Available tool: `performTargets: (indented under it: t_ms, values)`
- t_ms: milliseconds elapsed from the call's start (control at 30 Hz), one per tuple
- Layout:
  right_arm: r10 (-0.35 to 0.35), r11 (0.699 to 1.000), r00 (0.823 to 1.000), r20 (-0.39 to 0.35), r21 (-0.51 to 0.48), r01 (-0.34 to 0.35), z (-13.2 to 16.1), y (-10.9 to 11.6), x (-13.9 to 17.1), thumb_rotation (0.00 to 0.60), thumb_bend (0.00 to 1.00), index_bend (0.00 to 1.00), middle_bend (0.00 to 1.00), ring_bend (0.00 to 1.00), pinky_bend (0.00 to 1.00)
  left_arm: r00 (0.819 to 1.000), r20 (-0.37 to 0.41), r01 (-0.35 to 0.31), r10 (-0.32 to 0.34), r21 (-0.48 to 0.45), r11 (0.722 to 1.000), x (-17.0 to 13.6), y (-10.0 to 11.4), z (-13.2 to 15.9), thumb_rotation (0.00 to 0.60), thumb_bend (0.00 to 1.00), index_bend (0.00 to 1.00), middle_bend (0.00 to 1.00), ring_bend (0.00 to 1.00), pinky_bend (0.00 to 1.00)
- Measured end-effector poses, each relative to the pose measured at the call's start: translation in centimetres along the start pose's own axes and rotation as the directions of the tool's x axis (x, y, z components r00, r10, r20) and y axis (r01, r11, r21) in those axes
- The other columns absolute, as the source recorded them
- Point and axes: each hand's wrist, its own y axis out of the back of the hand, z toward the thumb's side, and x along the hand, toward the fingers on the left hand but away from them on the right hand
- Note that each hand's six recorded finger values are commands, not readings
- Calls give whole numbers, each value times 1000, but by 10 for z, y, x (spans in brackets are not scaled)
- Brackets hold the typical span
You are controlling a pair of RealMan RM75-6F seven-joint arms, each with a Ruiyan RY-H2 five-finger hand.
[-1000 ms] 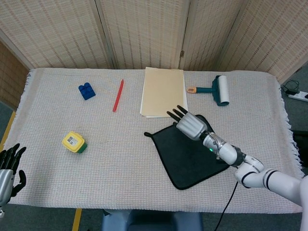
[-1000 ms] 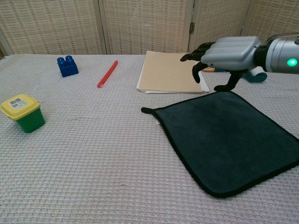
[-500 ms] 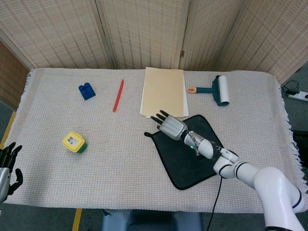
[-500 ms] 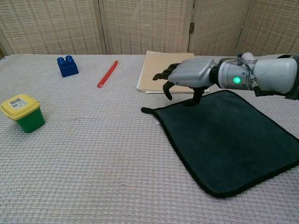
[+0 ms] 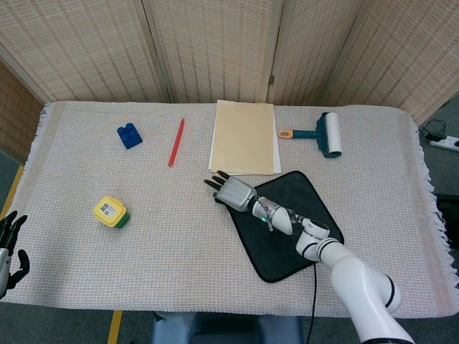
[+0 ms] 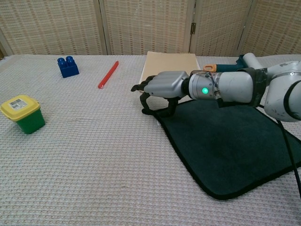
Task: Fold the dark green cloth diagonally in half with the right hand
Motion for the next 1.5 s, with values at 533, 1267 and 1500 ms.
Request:
performTargets:
  t_ms: [533, 1267, 1500]
  values:
    - [7, 1000, 1000, -9, 4, -7, 5, 0, -13, 600, 427, 289, 0, 0, 0, 1000, -14, 6, -6, -5, 1000, 0, 0, -5, 600, 822, 0, 7, 0, 0]
    - [49, 998, 999, -17, 28, -49, -3, -9, -4, 600, 427, 274, 0, 0, 0, 1000, -16, 22, -21, 4, 1000, 2, -5, -4, 600, 823, 0, 7, 0, 0]
    - [57, 997, 998, -21, 44, -56, -3, -10, -3, 600, 427, 425, 0, 0, 0, 1000, -12, 26, -26, 5, 1000, 3, -7, -3, 600, 823, 0, 7, 0, 0]
